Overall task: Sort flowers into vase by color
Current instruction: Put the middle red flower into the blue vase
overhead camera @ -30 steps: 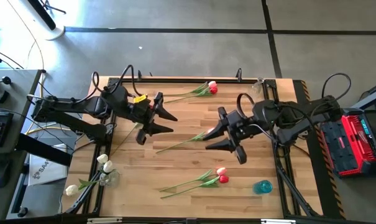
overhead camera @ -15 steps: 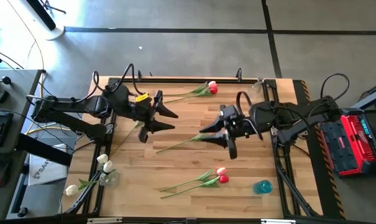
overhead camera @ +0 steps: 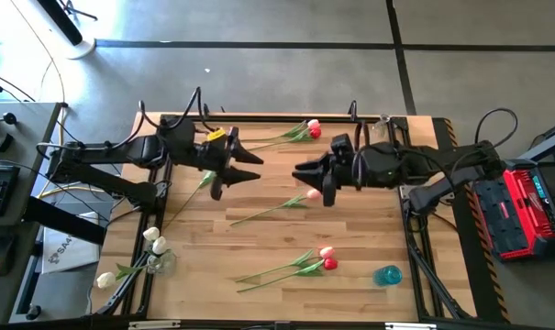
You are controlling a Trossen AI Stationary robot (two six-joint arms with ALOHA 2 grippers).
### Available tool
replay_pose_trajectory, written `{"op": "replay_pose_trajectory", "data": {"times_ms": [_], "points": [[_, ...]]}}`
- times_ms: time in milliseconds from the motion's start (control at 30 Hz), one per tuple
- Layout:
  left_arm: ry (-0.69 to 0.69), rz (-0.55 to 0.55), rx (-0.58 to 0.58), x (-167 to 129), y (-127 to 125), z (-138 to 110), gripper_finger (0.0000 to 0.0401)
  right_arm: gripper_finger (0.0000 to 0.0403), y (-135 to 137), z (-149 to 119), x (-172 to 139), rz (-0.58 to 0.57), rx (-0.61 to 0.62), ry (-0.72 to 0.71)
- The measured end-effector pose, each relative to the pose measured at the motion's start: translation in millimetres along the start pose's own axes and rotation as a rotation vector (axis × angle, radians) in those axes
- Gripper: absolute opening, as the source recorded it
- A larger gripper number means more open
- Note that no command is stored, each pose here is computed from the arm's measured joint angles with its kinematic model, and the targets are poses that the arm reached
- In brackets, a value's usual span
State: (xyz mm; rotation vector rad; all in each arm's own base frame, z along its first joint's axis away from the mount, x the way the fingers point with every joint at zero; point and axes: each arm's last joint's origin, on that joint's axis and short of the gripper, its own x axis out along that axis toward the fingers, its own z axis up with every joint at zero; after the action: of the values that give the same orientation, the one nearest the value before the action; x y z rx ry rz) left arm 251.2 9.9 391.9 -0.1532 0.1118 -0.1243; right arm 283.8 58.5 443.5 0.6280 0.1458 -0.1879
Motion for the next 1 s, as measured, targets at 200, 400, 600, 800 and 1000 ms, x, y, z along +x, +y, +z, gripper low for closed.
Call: {"op": "replay_pose_trajectory", "data": {"times_ms": [200,400,600,800,1000], "points": [[0.161,0.182,-0.087,-3,12,-17,0.0172,0.013,-18,-5,1,-0.184,0.066,0.038],[0.358,0.363,-0.16,-12,22,-37,0.0172,0.013,-38,-14,-2,-0.384,0.177,0.101],[0.479,0.449,-0.22,-20,29,-48,0.0172,0.013,-41,-14,-2,-0.408,0.204,0.107],[0.612,0.641,-0.263,-27,46,-86,0.0172,0.013,-43,-16,-3,-0.424,0.194,0.123],[0.712,0.815,-0.35,-39,69,-131,0.0172,0.013,-46,-23,-6,-0.485,0.176,0.182]]}}
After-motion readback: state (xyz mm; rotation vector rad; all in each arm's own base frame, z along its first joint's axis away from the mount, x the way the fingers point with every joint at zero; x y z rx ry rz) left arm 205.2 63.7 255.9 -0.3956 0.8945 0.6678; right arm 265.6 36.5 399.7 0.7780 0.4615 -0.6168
